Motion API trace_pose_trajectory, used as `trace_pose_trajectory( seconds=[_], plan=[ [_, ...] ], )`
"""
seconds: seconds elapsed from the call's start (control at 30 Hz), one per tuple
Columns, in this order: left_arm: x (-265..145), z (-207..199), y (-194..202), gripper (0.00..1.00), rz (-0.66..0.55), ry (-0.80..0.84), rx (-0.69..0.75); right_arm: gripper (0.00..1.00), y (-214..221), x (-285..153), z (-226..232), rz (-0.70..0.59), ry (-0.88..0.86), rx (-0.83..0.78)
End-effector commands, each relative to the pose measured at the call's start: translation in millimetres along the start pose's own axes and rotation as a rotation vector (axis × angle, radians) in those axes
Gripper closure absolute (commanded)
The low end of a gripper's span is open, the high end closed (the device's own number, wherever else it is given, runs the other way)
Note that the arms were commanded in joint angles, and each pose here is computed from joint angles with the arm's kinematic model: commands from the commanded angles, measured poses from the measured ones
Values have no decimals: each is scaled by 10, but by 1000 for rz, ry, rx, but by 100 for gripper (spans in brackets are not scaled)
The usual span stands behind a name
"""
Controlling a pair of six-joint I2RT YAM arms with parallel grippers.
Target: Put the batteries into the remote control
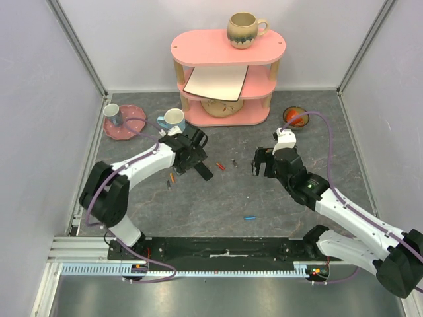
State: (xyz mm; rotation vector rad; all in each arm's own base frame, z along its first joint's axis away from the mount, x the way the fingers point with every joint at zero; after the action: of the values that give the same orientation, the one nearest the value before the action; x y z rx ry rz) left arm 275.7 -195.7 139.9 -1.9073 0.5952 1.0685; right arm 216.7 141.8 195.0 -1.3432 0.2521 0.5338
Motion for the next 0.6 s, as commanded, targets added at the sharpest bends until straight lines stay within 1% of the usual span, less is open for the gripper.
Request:
trace_pose_trajectory(
  seconds=[0.0,0.17,0.33,0.57],
  plan=[
    [94,-28,-54,14,-35,-129,-53,2,-29,5,52,0,-30,17],
    [217,-111,-57,16,-30,-149,-54,2,6,-6,36,3,-32,20],
    [433,-161,-15,18,-11,-196,-36,2,27,-12,27,7,-32,16],
    [589,-182,-34,21,-8,-227,-44,2,27,-36,-3,-4,-22,10]
  ],
)
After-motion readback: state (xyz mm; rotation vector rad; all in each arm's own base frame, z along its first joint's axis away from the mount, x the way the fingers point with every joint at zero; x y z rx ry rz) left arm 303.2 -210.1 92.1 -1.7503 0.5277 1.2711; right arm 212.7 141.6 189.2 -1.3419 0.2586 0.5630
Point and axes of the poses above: each gripper's point midway between its finger pads, its own x axis out along the fingers, its own z axis along the line the jaws close on, y = z × x, the point moved 7 cm from there along -x, back along the fingers, and after that the axes turned 2 degrees about x, right-handed, at the moved point
